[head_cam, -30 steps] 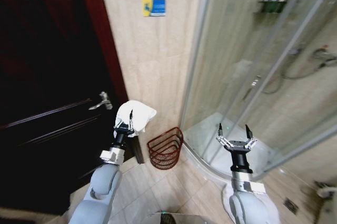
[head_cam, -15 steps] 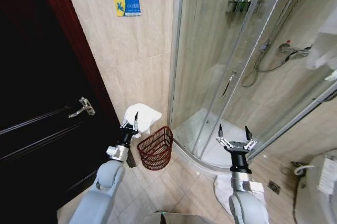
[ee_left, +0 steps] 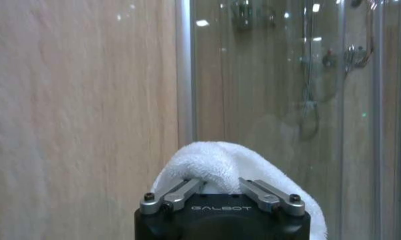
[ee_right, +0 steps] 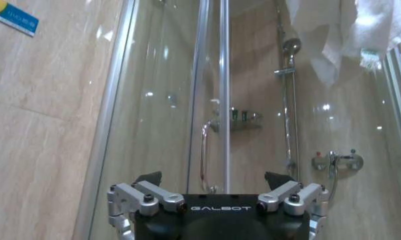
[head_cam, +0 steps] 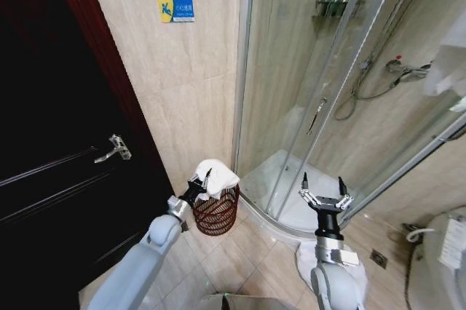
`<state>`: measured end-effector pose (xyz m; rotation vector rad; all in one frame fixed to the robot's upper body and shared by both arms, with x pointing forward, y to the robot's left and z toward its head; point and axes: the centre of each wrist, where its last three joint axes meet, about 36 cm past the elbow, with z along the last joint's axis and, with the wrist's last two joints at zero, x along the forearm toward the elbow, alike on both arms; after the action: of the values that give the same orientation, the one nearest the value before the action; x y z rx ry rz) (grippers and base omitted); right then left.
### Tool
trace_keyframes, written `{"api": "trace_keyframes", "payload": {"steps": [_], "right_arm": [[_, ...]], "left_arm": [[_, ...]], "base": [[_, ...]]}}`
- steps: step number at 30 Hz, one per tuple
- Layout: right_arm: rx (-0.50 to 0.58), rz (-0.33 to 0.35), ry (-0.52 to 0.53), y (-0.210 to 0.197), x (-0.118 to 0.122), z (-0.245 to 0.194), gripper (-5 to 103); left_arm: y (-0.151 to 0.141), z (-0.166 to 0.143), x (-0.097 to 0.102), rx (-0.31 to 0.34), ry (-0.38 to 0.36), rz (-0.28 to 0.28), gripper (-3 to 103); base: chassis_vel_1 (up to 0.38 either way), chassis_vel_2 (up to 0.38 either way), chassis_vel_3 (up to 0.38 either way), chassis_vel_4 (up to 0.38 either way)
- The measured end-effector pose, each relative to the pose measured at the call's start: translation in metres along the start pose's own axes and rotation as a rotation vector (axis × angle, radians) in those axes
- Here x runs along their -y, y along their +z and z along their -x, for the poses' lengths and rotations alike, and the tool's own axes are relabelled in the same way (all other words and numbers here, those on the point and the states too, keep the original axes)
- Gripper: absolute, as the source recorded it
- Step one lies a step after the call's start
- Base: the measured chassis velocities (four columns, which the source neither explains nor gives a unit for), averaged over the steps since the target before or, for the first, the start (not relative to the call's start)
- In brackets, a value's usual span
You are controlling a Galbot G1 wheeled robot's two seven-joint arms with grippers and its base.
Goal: Discard the used towel into the hamper.
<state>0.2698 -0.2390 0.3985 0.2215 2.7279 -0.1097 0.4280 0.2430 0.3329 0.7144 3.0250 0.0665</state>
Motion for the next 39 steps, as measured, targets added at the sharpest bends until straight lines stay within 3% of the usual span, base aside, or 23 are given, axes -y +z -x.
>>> {"api": "trace_keyframes", "payload": {"steps": [6, 12, 22, 39], "right_arm": [[-0.006, -0.013, -0.016, -0.003, 0.006, 0.0, 100], [-0.019, -0.027, -0.041, -0.001, 0.006, -0.005, 100], [-0.025, -0.033, -0.088, 0.002, 0.004, -0.019, 100], [-0.025, -0.041, -0.1, 0.003, 0.007, -0.019, 100]], "left_arm": [[0.033, 0.044, -0.009, -0.033, 0.02, 0.008, 6], [0.063, 0.063, -0.019, -0.084, 0.03, 0.021, 6], [0.102, 0.081, -0.042, -0.124, 0.073, 0.084, 6], [0.151, 0.096, -0.055, -0.297, 0.145, 0.191, 6]], "base": [[0.0, 0.0, 0.0, 0.0], [0.0, 0.0, 0.0, 0.0], [0.0, 0.0, 0.0, 0.0], [0.0, 0.0, 0.0, 0.0]]}}
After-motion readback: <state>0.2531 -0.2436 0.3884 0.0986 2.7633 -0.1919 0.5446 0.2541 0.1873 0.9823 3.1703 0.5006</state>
